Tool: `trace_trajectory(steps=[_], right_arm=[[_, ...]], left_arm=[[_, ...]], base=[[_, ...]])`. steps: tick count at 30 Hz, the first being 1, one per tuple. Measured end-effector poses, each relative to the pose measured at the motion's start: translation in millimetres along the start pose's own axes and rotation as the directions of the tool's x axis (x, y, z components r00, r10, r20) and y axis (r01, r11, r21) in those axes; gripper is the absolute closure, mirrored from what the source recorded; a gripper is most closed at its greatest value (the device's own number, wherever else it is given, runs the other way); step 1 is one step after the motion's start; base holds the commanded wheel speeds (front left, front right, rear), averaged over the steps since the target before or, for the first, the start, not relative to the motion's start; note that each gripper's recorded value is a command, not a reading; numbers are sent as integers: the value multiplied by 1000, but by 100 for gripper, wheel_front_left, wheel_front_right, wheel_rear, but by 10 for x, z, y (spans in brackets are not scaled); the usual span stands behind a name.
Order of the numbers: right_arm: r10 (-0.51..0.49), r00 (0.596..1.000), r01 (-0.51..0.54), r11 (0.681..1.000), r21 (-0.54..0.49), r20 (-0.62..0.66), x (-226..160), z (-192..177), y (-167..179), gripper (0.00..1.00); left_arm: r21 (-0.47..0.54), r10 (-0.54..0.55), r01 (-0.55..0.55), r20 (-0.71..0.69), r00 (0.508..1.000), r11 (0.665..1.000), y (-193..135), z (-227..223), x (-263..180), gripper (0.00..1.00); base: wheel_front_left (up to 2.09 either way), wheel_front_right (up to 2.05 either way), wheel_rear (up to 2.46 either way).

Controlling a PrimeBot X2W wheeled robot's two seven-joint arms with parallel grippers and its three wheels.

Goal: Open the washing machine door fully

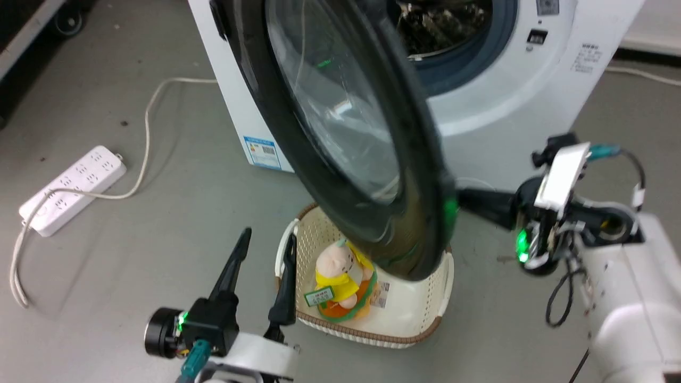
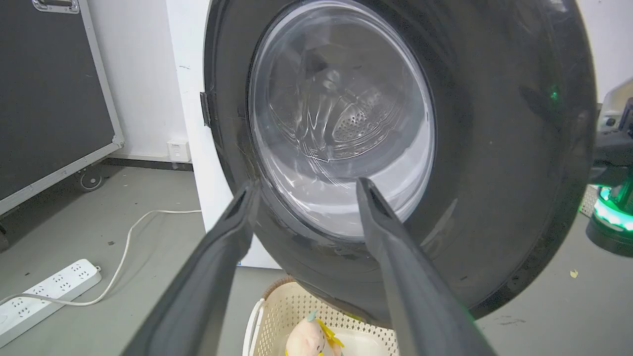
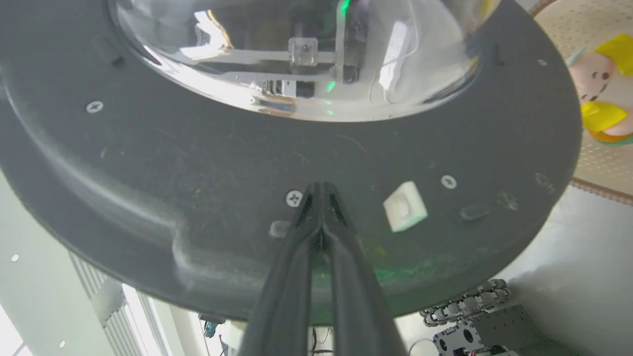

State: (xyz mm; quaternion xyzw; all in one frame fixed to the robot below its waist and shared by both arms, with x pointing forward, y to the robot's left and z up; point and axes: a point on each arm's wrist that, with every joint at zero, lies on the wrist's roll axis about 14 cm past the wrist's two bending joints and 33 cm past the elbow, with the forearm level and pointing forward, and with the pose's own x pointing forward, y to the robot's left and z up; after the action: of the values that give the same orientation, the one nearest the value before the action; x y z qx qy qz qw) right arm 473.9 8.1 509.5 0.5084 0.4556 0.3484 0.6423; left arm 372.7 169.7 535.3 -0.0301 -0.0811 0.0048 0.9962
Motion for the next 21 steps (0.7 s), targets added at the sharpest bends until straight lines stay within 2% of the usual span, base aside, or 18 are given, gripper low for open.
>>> trace_trajectory(steps=[8, 12, 16, 17, 18, 19, 21], right_arm=[[88, 985, -90, 996, -4, -147, 229, -660, 118, 100], [113, 982, -115, 993, -5, -153, 345, -837, 162, 100], [129, 986, -131, 991, -12, -103, 371, -833, 218, 100], [132, 989, -134, 991, -22, -72, 361, -790, 243, 94], [141, 990, -142, 989, -45, -30, 337, -723, 295, 7], [147, 989, -146, 987, -74, 7, 298, -655, 343, 0], [149, 984, -136, 982, -132, 101, 167, -479, 391, 0]], left_arm=[[-5, 28, -28, -20, 999, 1000, 91, -26, -224, 0], [-4, 35, -35, -18, 999, 999, 122, -14, -250, 0], [-3, 41, -41, -7, 999, 999, 141, 23, -263, 0], [-3, 41, -41, -4, 999, 999, 142, 33, -265, 0], [-4, 40, -40, 0, 999, 999, 137, 44, -265, 0], [-7, 37, -37, 3, 999, 999, 127, 54, -264, 0], [-18, 29, -29, 8, 1000, 999, 98, 68, -258, 0]], base=[[0, 0, 0], [0, 0, 0], [0, 0, 0], [0, 0, 0], [0, 0, 0], [0, 0, 0], [0, 0, 0]])
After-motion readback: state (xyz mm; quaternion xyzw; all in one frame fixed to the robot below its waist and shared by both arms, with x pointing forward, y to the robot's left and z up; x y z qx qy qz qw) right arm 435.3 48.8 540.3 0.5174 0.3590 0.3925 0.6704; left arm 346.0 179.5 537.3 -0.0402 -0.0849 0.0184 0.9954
